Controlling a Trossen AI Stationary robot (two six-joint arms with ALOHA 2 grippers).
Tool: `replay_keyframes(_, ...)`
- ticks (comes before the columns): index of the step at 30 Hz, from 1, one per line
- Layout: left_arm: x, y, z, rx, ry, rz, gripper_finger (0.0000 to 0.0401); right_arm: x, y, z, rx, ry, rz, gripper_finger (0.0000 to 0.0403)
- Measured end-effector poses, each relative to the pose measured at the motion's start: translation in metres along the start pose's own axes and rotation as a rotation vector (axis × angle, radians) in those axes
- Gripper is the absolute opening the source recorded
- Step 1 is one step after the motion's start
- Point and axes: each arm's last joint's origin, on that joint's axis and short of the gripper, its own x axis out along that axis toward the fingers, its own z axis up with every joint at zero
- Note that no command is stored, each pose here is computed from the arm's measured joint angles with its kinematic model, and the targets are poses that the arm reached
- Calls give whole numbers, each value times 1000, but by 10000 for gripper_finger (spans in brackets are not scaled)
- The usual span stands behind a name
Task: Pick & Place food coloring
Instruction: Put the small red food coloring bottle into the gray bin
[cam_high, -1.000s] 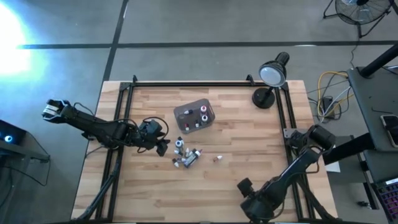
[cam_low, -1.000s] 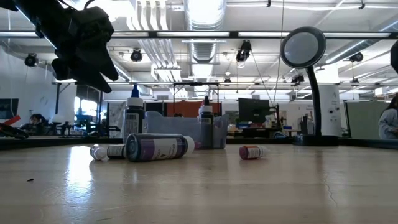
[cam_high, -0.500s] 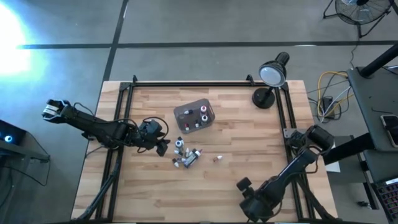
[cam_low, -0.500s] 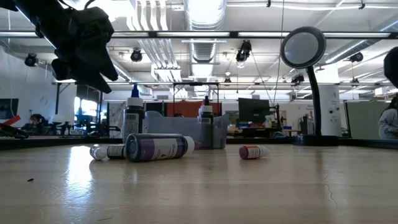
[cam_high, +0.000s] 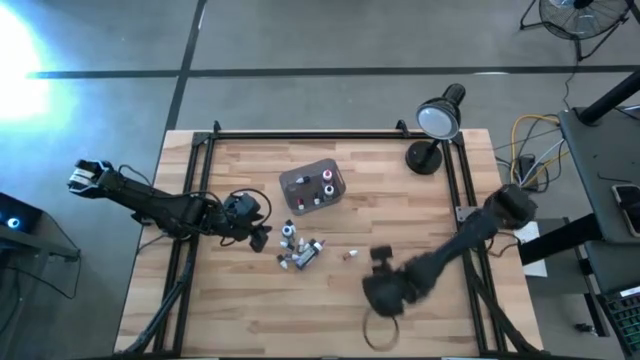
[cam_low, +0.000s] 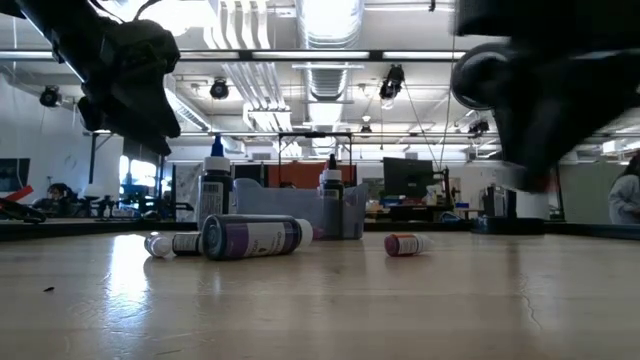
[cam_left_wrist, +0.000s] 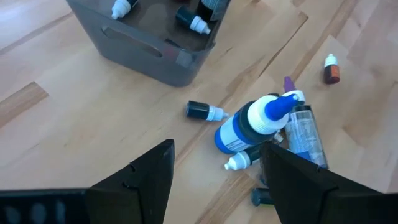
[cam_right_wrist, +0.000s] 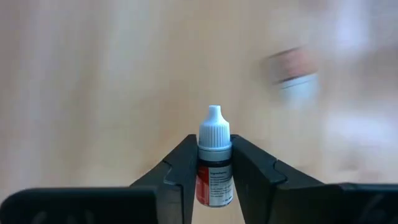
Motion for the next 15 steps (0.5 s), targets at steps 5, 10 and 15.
replay_keyframes(5,0,1,-1,33,6,6,213,-12,-72,21,56,-76,-123,82)
replay_keyframes(10,0,1,0,51,-2,12,213,-27,-124,54,-220,-139,-217,83)
replay_keyframes(15,0,1,0,2,-1,13,213,-34,-189,98,-135,-289,-303,84)
